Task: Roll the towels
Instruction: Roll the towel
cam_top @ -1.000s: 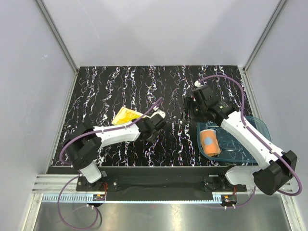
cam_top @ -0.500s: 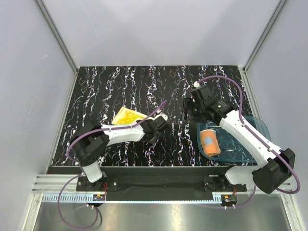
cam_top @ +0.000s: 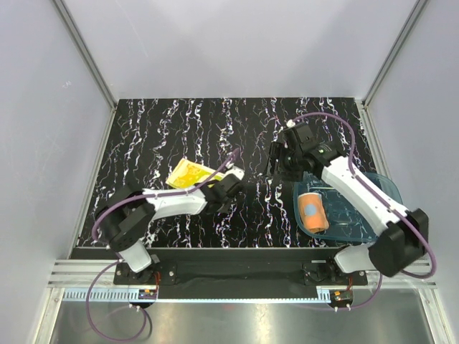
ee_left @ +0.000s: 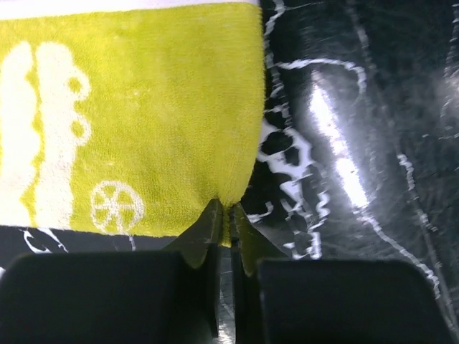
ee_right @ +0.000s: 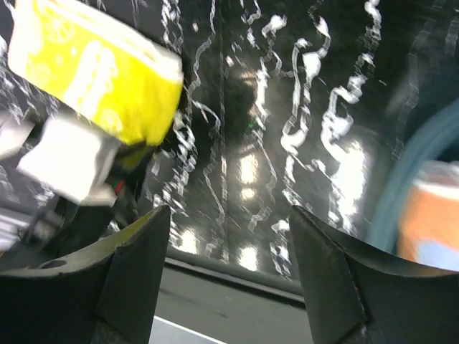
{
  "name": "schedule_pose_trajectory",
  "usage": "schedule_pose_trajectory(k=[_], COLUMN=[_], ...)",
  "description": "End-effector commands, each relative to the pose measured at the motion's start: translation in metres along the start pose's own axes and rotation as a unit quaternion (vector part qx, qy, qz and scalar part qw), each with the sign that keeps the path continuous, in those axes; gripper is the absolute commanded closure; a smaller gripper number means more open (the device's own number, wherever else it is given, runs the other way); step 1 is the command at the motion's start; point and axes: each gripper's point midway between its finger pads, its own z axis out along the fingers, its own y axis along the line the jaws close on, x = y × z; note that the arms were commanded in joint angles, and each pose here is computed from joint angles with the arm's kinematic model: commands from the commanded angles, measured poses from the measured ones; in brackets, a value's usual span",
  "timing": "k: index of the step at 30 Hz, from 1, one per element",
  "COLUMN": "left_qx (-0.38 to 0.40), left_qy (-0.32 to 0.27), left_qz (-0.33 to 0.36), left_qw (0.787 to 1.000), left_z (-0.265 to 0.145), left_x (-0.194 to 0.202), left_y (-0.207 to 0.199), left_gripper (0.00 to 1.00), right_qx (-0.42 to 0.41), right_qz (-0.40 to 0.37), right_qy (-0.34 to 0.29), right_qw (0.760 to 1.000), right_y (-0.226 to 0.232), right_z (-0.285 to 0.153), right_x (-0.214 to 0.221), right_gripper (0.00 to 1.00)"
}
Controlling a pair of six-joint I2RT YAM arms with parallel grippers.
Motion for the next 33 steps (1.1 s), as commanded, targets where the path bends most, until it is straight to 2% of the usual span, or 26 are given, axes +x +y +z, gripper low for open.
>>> schedule_pose_trajectory(k=[1, 3, 4, 5, 8, 15, 23, 28, 30, 32, 33], left_qx=[0.037, 0.05, 0.063, 0.067, 0.082, 0.096, 0.103, 0.103, 0.106, 0.109, 0.112], left_qy=[-0.009, -0.021, -0.024, -0.034, -0.047, -0.055, -0.06, -0.068, -0.069, -0.073, -0.074], left_qz=[-0.042, -0.067, -0.076, -0.088, -0.113, -0.131, -0.143, -0.155, -0.158, -0.161, -0.163], left_qw=[0.998, 0.996, 0.995, 0.993, 0.989, 0.985, 0.983, 0.98, 0.979, 0.978, 0.977], left_z=[-0.003, -0.005, -0.006, -0.009, -0.012, -0.012, -0.013, -0.015, -0.017, -0.018, -0.019], left_x=[0.007, 0.008, 0.007, 0.003, 0.0, -0.001, -0.001, -0.004, -0.004, -0.005, -0.006], left_y=[0.009, 0.02, 0.02, 0.025, 0.031, 0.034, 0.038, 0.043, 0.043, 0.043, 0.043], left_gripper=[0.97, 1.0, 1.0, 1.0, 1.0, 1.0, 1.0, 1.0, 1.0, 1.0, 1.0], right_qx=[-0.071, -0.104, -0.12, -0.171, -0.215, -0.214, -0.202, -0.191, -0.187, -0.187, -0.188], right_qz=[0.056, 0.08, 0.084, 0.085, 0.112, 0.113, 0.12, 0.126, 0.129, 0.13, 0.13], right_qy=[0.025, 0.059, 0.071, 0.079, 0.115, 0.18, 0.211, 0.217, 0.221, 0.224, 0.225], right_qw=[0.996, 0.99, 0.987, 0.978, 0.963, 0.953, 0.949, 0.949, 0.948, 0.948, 0.947], right_y=[0.017, 0.029, 0.036, 0.055, 0.075, 0.103, 0.115, 0.111, 0.108, 0.107, 0.107], right_z=[0.03, 0.055, 0.062, 0.064, 0.092, 0.149, 0.195, 0.212, 0.22, 0.226, 0.227], right_x=[-0.017, -0.016, -0.016, -0.021, -0.018, 0.011, 0.029, 0.032, 0.036, 0.038, 0.039], right_gripper=[0.26, 0.27, 0.28, 0.29, 0.3, 0.31, 0.32, 0.41, 0.48, 0.58, 0.68])
